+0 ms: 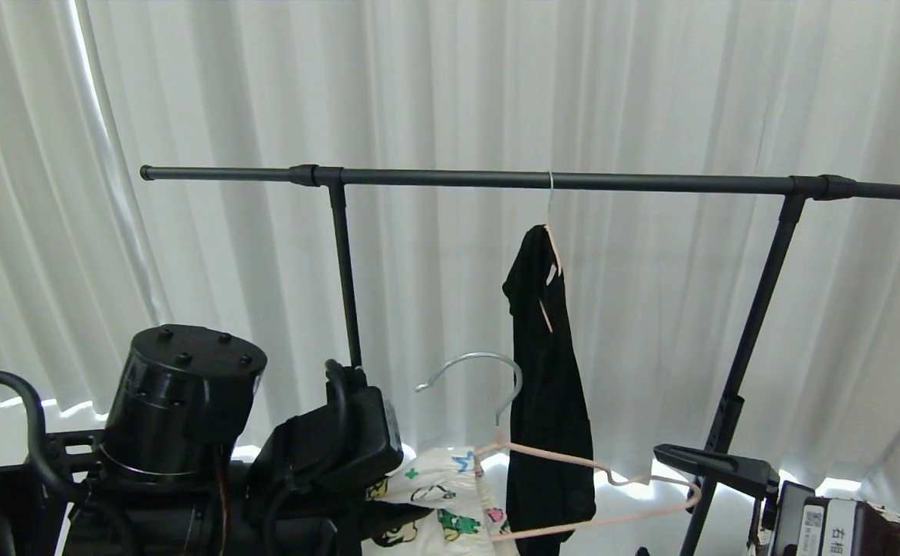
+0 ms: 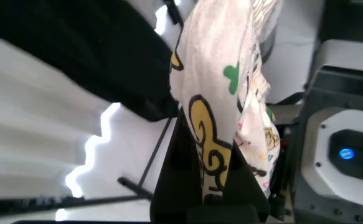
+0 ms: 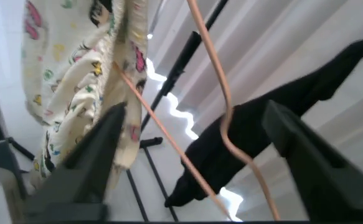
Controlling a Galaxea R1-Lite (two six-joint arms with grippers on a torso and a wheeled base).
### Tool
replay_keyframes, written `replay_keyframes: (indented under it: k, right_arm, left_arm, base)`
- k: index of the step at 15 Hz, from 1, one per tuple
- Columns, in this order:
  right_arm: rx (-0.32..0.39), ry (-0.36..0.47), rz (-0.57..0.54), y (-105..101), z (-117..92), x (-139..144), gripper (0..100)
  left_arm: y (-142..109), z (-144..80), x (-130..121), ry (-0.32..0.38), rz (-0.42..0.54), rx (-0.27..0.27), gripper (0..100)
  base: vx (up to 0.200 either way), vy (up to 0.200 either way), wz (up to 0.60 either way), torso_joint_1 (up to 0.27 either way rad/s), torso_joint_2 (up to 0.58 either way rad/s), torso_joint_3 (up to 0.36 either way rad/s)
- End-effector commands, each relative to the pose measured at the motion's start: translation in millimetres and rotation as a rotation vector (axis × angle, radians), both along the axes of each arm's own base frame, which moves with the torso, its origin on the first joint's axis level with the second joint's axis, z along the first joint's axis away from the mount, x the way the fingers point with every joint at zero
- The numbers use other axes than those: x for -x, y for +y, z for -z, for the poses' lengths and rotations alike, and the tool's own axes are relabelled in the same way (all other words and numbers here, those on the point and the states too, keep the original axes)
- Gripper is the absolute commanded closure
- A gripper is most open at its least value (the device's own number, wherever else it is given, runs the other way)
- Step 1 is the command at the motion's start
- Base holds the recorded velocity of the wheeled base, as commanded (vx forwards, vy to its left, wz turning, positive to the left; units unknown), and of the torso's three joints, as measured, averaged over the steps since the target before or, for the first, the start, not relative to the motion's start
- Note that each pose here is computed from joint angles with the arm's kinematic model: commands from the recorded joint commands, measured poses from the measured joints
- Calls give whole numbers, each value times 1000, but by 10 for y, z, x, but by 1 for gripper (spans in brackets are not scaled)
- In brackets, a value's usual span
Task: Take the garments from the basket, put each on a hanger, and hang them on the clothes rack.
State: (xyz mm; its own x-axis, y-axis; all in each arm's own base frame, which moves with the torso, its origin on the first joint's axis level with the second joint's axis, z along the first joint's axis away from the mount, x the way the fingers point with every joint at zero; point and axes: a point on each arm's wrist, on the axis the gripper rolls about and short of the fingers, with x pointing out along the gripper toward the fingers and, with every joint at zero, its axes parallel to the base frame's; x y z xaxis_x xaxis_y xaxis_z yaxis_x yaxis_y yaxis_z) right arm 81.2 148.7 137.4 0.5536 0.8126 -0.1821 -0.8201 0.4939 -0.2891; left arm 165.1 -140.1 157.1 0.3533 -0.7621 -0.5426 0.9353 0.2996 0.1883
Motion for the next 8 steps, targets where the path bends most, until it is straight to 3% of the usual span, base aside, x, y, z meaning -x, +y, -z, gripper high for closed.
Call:
replay_keyframes:
  k: [1, 4, 6, 8]
  right_arm:
    - [13, 7, 10, -10, 30, -11, 0]
    - [40, 31, 18, -30, 102, -20, 0]
    - [51, 79, 23, 29, 160, -51, 0]
    - [7, 162, 43, 185, 161, -137, 0]
  left_arm:
    - [142, 28, 41, -35, -63, -21, 100]
    - [381, 141, 104, -38, -195, -73, 100]
    - [378, 2, 22, -99, -230, -27, 100]
    - [375, -201, -135, -187, -328, 20, 100]
  base:
    - [0, 0, 0, 0, 0, 0]
    - [0, 0, 0, 0, 0, 0]
    - [0, 0, 0, 0, 0, 0]
    - [0, 0, 0, 0, 0, 0]
